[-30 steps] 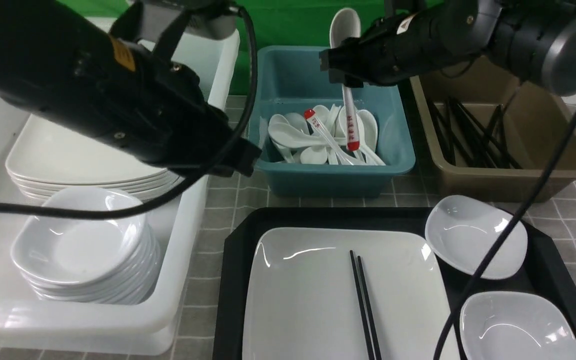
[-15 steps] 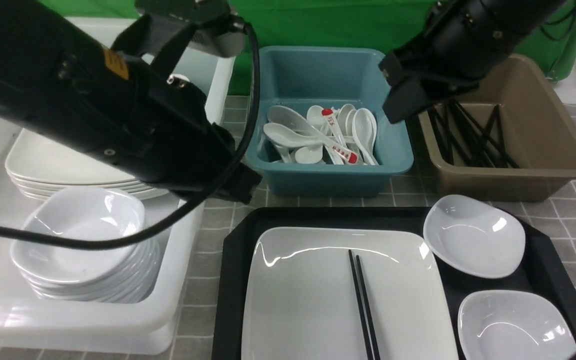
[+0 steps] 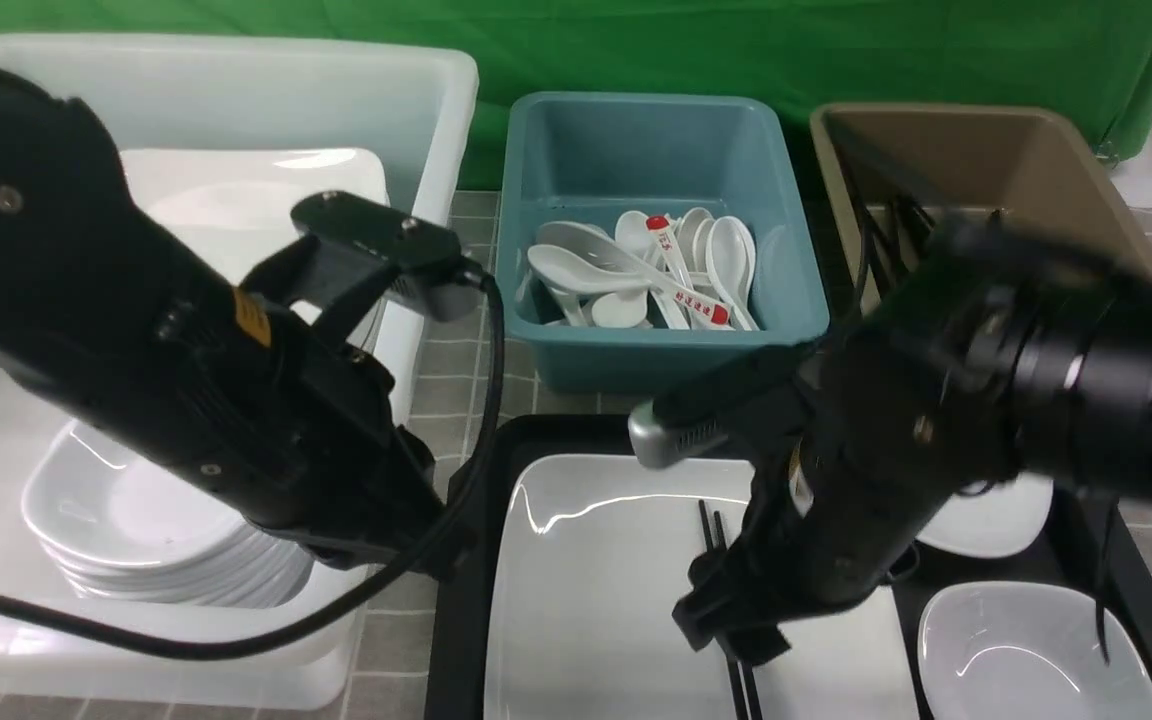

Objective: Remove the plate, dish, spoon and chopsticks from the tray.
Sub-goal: Use the right arm to grab a pair of chopsticks from the plate

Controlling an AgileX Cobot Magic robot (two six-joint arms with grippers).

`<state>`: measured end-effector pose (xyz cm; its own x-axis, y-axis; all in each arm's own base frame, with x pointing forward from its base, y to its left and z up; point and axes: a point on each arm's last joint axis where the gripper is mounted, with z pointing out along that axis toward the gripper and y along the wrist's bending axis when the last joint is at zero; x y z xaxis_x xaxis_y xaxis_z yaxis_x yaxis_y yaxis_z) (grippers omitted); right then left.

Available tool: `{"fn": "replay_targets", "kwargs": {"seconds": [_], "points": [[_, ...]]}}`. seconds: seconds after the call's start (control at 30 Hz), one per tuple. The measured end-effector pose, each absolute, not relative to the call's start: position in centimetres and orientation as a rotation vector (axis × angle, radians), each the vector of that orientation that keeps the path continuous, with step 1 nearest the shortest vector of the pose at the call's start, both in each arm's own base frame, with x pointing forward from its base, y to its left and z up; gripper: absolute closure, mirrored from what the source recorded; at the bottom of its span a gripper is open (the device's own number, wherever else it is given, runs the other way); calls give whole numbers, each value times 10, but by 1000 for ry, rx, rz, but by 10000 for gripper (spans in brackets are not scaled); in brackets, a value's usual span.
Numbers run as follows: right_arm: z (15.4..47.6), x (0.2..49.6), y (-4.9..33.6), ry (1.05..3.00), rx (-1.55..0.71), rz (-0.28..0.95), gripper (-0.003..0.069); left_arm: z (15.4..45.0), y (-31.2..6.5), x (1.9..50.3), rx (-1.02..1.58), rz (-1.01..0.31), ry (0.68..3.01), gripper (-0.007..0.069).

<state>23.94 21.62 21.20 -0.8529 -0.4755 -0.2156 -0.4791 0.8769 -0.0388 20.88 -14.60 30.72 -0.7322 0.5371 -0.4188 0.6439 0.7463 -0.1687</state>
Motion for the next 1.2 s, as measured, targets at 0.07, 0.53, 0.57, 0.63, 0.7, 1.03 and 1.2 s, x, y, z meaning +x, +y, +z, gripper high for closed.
{"fn": "replay_targets", "kwargs": {"seconds": [0.07,0.53,0.57,0.63,0.7,1.03,1.2], "points": [[196,242,216,2850,-679,-17,76,307,-146,209,919,-432,2590,624],[165,247,230,2905,-629,78,145,307,-147,210,915,-438,2572,624],[165,247,230,2905,-629,78,145,307,-147,210,915,-438,2572,624],[166,247,230,2903,-632,79,277,307,-147,210,914,-441,2572,624],[166,247,230,2903,-633,79,431,307,-147,210,914,-441,2572,624],[177,244,230,2880,-636,128,529,307,-147,211,910,-444,2568,624],[210,242,225,2771,-644,203,529,309,-149,214,889,-449,2533,624]]}}
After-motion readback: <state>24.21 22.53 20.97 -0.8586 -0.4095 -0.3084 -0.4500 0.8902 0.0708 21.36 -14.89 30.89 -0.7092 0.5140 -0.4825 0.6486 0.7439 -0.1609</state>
